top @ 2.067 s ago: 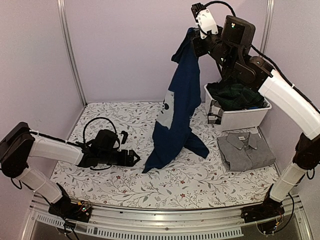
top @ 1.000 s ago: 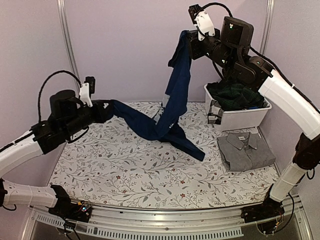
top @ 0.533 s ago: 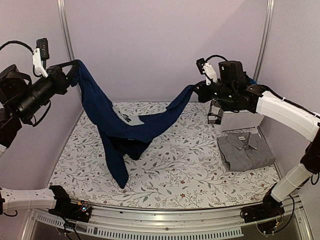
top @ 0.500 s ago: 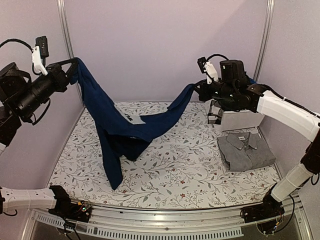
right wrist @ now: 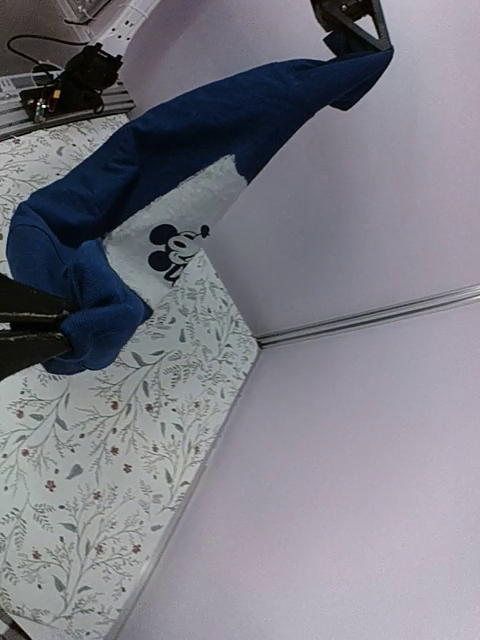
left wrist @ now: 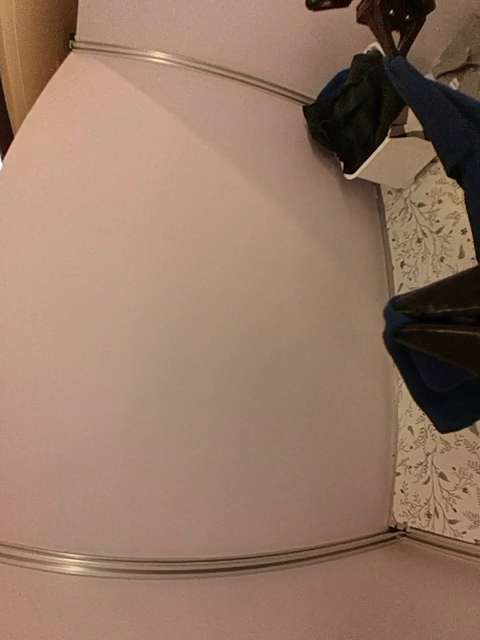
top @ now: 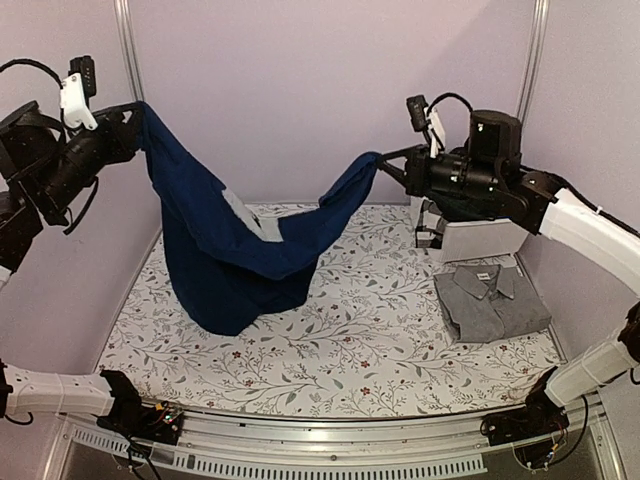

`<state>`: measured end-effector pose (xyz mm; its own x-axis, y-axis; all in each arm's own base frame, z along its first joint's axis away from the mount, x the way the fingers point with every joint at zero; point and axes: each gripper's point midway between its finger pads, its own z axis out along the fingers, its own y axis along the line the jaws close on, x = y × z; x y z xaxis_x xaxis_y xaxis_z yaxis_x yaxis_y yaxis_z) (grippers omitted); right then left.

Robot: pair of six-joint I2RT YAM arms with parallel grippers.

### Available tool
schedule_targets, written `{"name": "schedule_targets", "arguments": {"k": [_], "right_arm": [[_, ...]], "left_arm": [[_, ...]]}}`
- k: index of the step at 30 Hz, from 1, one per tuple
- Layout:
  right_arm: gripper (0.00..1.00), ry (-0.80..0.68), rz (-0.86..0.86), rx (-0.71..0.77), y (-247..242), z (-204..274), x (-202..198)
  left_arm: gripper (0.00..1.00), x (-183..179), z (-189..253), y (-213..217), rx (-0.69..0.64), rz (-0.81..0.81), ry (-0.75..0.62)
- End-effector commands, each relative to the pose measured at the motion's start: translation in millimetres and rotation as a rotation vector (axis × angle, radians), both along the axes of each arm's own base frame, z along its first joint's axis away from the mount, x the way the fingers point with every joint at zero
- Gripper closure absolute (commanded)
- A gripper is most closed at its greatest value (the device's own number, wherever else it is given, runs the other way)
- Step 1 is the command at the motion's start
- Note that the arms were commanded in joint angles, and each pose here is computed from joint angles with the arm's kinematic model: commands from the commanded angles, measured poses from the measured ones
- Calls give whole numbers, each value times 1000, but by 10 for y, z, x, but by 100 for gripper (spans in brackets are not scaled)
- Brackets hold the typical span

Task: Fold and stack the mixed laundry pile
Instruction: Pass from the right arm to the left

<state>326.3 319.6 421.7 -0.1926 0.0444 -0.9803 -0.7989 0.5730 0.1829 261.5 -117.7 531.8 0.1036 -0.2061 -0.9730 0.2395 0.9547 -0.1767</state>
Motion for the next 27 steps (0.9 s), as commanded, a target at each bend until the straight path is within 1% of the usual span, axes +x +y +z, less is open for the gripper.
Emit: {"name": "schedule_targets", "arguments": {"k": [1,4,7,10,12,13,15,17,18,19,20,21,22,23,24,25,27], "right_arm": [[100,207,107,-104,2,-853,-299],[100,232,139,-112,-101,-919,-516],[100,282,250,-94,-74,-1038,-771],[100,343,407,-76,44,-1115,-1046],[100,369,448,-89,104,-1197,-1140],[100,393,426,-109,103,-1308,-1106],[100,438,283,-181,-21,-1580,-877],[100,500,121,-246,-299,-1875,-578],[100,543,46,-260,-480,-2019,-439],[93,587,-22,-264,-665,-2135,-320],[76,633,-79,-276,-826,-2257,-232],[54,669,-122,-293,-955,-2352,-182],[40,675,-151,-310,-1028,-2392,-144],[31,664,-166,-318,-1057,-2371,-129],[24,643,-161,-317,-1059,-2318,-128],[20,615,-161,-306,-1059,-2227,-129],[18,551,-157,-271,-1059,-2014,-134]], "left_arm": [[100,84,-408,-55,48,4,85],[100,-9,-248,116,-12,45,20],[100,-50,-74,183,-38,63,-41],[100,-15,61,19,-25,-1,-74],[100,43,128,-157,-15,-61,-85],[100,88,138,-283,1,-103,-83],[100,177,90,-594,45,-211,-57],[100,283,-83,-946,100,-318,-1],[100,374,-267,-1179,138,-372,50],[100,398,-434,-1392,177,-427,94],[100,403,-603,-1594,213,-468,135],[100,406,-792,-1782,252,-501,177],[100,374,-978,-1971,289,-535,215],[100,353,-1191,-2140,329,-558,259],[100,335,-1383,-2278,357,-573,299],[100,300,-1559,-2406,373,-601,336],[100,218,-1868,-2641,389,-665,404]]}}
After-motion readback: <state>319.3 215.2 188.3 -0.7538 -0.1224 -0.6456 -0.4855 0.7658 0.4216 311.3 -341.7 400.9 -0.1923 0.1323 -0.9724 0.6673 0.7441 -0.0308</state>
